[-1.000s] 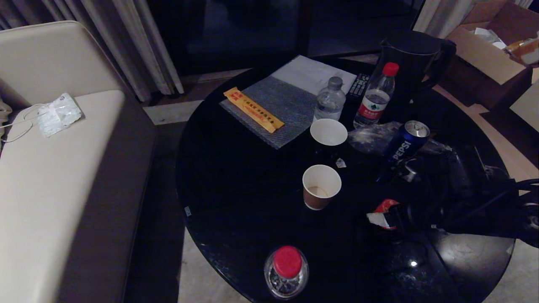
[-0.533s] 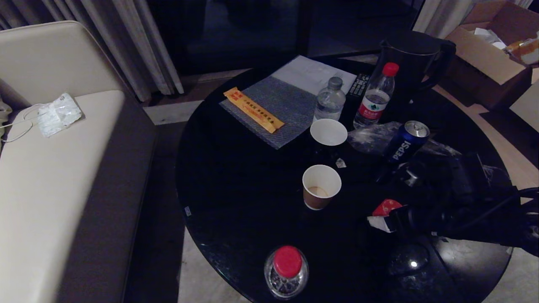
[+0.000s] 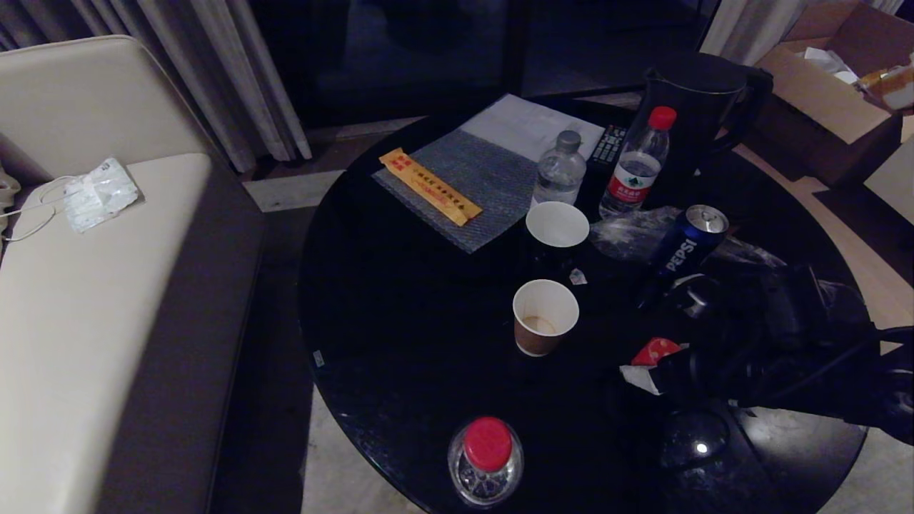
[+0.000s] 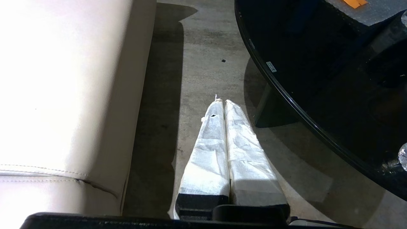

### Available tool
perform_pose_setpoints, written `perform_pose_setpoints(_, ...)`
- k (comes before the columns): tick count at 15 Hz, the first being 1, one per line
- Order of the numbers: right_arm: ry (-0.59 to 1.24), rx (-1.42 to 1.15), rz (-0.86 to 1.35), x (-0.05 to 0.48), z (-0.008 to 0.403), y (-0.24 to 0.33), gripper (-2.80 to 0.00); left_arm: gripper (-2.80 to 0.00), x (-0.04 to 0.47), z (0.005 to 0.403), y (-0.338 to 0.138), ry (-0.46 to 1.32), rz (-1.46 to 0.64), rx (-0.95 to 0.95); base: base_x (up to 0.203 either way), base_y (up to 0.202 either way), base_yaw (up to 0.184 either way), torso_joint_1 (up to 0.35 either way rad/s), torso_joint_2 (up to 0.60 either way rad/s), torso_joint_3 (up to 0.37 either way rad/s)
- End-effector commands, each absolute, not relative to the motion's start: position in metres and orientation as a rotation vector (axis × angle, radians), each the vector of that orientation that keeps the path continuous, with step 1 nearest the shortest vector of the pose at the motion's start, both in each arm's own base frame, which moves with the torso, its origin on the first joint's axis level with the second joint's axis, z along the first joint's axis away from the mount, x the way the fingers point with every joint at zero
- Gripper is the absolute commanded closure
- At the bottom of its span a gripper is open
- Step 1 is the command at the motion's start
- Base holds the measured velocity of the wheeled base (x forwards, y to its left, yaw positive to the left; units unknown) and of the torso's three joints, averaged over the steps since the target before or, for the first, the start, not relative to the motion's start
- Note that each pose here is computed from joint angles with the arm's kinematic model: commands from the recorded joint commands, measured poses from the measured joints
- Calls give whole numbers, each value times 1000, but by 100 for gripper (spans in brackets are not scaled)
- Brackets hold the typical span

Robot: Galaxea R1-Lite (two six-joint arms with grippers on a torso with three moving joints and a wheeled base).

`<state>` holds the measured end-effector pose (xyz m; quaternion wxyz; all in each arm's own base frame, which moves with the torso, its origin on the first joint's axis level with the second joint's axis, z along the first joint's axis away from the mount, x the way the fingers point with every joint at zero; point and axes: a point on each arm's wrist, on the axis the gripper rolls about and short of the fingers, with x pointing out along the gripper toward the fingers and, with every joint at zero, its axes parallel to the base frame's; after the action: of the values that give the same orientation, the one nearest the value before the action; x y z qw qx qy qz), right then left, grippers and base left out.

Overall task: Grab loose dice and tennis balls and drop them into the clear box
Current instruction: Pick up toys out of the box, then put the toys in the box

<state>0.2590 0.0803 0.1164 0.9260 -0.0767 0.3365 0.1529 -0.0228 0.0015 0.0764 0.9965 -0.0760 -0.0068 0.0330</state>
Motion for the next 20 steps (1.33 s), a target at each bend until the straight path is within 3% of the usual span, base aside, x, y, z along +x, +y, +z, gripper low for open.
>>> perform_pose_setpoints(1, 698, -158, 312, 256, 115, 79, 0, 0, -23, 76, 2, -14, 67, -154, 0, 0, 0, 0, 0, 0)
perform_pose_setpoints(11, 621, -151, 295, 238, 133, 72, 0, 0, -23, 76, 2, -13, 67, -154, 0, 0, 0, 0, 0, 0)
perform_pose_setpoints(20, 549, -123, 127, 100, 156, 17, 0, 0, -23, 76, 2, -14, 67, -154, 0, 0, 0, 0, 0, 0)
